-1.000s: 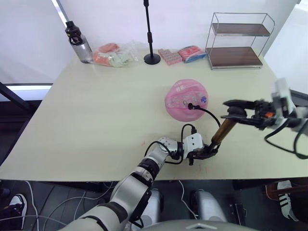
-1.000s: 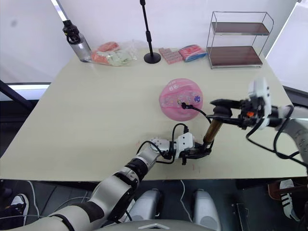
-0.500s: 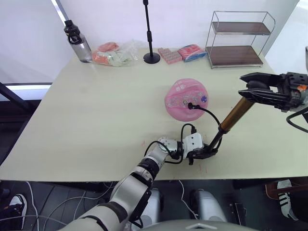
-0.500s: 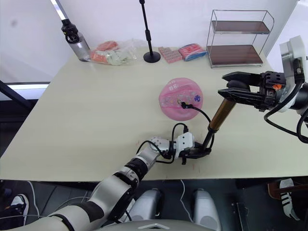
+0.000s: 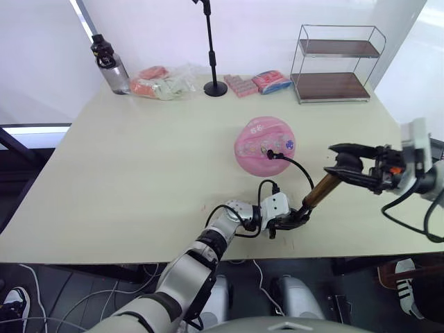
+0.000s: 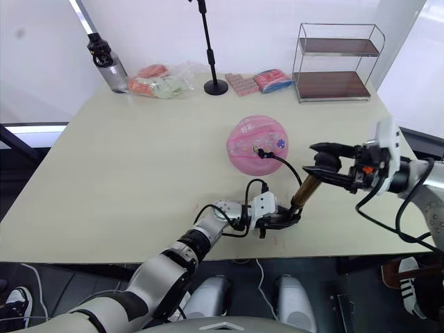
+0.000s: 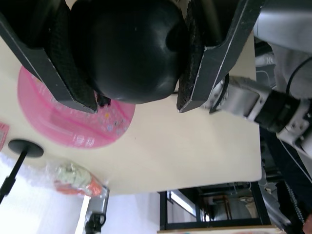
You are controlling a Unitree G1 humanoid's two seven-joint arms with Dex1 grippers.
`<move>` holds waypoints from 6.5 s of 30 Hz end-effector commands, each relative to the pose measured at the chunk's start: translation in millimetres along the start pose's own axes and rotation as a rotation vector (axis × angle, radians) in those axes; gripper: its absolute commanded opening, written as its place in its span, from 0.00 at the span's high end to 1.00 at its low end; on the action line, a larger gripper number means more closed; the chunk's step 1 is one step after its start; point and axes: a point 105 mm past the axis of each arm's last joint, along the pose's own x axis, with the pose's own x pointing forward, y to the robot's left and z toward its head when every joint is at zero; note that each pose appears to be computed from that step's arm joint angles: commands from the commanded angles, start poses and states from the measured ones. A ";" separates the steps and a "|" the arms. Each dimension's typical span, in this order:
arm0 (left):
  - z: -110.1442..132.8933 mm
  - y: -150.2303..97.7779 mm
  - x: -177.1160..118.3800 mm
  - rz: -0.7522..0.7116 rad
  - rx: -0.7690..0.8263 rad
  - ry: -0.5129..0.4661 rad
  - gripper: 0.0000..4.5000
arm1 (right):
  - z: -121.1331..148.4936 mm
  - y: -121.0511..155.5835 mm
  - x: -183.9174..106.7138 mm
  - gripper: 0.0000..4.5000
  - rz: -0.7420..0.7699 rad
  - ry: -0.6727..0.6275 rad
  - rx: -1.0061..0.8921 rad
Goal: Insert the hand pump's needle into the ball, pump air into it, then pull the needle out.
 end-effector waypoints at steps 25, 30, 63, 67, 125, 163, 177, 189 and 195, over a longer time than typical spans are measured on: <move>-37.4 -17.4 -9.1 -0.035 -0.100 0.116 0.76 | 82.7 -6.2 -13.2 0.53 0.016 -0.117 -0.062; -37.3 -17.5 -9.1 -0.038 -0.096 0.118 0.76 | 116.2 -8.8 -25.9 0.53 0.002 -0.155 -0.063; -40.7 -21.6 -6.4 -0.030 -0.110 0.120 0.76 | -24.9 1.9 13.8 0.53 0.032 0.004 0.054; -40.6 -22.4 -5.8 -0.032 -0.109 0.119 0.76 | 12.3 -4.5 5.6 0.53 0.034 -0.037 0.000; -41.1 -18.7 -11.1 -0.029 -0.132 0.114 0.76 | 30.0 -19.9 -7.6 0.54 -0.065 -0.074 -0.015; -38.7 -21.4 -7.7 -0.029 -0.111 0.103 0.76 | -82.8 3.4 21.8 0.57 -0.066 0.164 0.072; -39.8 -23.7 -5.6 -0.040 -0.106 0.111 0.76 | 17.0 -4.4 3.1 0.57 -0.004 -0.045 0.022; -40.1 -25.5 -5.7 -0.054 -0.102 0.112 0.76 | 124.0 -18.5 -36.9 0.57 -0.069 -0.137 -0.085; -39.8 -26.1 -5.3 -0.058 -0.101 0.111 0.76 | 114.0 -13.4 -28.3 0.57 -0.050 -0.106 -0.078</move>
